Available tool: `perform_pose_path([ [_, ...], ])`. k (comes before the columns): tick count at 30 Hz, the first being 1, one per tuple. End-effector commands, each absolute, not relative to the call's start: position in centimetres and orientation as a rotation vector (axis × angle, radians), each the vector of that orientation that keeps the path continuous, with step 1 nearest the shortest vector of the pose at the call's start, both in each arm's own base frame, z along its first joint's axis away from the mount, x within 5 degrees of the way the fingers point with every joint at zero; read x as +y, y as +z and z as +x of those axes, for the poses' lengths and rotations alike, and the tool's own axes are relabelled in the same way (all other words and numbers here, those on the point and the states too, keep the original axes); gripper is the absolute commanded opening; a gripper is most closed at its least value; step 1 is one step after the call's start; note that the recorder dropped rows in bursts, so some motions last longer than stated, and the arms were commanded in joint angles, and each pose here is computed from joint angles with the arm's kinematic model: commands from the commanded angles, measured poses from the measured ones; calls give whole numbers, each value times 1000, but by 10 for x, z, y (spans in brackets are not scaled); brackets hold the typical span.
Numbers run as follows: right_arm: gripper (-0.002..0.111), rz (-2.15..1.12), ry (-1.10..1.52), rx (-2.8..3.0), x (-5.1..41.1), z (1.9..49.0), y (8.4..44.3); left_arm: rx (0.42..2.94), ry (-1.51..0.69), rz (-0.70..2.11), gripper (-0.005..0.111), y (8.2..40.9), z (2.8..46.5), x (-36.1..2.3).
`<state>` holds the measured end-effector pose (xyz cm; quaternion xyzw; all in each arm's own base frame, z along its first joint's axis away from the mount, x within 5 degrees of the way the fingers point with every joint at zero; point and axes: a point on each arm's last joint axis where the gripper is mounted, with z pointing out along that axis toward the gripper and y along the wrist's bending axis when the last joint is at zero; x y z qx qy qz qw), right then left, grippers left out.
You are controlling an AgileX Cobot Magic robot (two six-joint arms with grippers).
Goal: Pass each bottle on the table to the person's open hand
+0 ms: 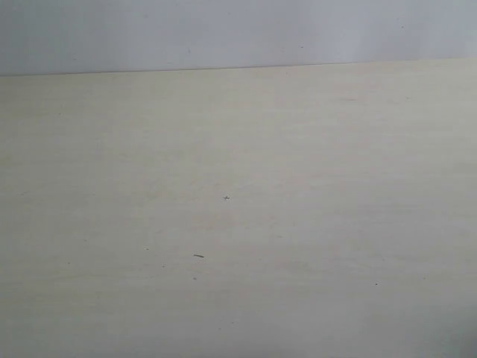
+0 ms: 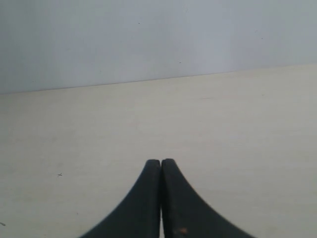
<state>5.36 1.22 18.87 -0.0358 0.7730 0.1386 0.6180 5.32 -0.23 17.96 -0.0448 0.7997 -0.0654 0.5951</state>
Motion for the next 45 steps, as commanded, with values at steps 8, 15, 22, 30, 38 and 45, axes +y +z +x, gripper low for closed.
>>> perform_pose_path([
  [8, 0, -85, 321, 1772, 12, 54, 188, 1848, -149, -107, 0, 180, 53, -2],
  [15, 0, -6, 258, 1768, 8, 54, 188, 1848, -147, -105, 0, 180, 53, -2],
  [22, 0, 69, 197, 1762, 3, 55, 188, 1848, -147, -105, 0, 180, 53, -2],
  [30, 0, 69, 196, 1763, 3, 55, 188, 1848, -147, -105, 0, 180, 53, -2],
  [38, 0, 69, 196, 1763, 3, 55, 188, 1848, -147, -105, 0, 180, 53, -2],
  [45, 0, 69, 196, 1763, 3, 55, 188, 1848, -147, -105, 0, 180, 53, -2],
])
